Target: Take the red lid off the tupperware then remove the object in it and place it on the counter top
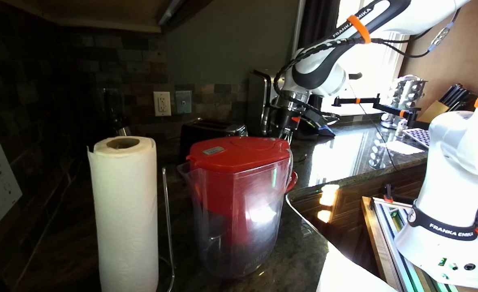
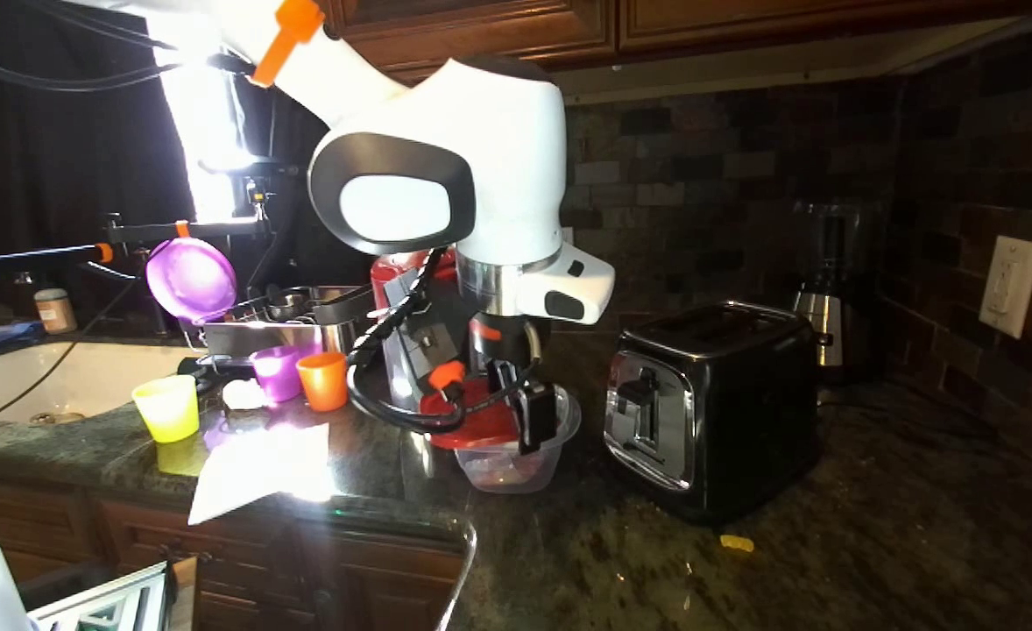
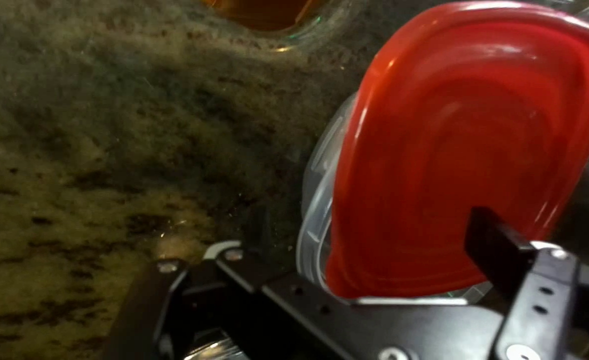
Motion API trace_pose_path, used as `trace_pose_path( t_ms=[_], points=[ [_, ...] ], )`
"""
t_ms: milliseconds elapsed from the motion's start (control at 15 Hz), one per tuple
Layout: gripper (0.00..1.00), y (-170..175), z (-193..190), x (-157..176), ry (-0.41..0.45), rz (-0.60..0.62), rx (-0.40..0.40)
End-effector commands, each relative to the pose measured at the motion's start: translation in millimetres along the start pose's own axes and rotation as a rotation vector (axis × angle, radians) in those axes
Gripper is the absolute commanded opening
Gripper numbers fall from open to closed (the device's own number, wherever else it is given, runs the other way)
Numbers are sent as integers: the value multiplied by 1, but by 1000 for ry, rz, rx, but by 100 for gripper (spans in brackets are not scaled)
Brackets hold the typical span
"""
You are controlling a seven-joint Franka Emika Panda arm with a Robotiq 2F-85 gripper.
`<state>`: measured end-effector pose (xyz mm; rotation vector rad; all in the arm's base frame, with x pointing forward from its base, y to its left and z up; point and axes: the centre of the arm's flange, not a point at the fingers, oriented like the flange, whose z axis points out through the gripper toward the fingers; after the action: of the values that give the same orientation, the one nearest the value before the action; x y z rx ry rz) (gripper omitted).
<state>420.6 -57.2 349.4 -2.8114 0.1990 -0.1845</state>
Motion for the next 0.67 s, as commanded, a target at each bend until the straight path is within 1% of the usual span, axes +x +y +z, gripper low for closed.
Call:
trace_pose_path(
  t_ms=[0,267,400,533,600],
  points=[
    [100,-1,-4,-31,25,151,60],
    [100,1,-2,-43,30,257,100],
    [94,2,-1,-47,32,304,113],
    [96,4,2,-50,27,341,123],
    [94,4,2,-51,27,358,127]
  ],
)
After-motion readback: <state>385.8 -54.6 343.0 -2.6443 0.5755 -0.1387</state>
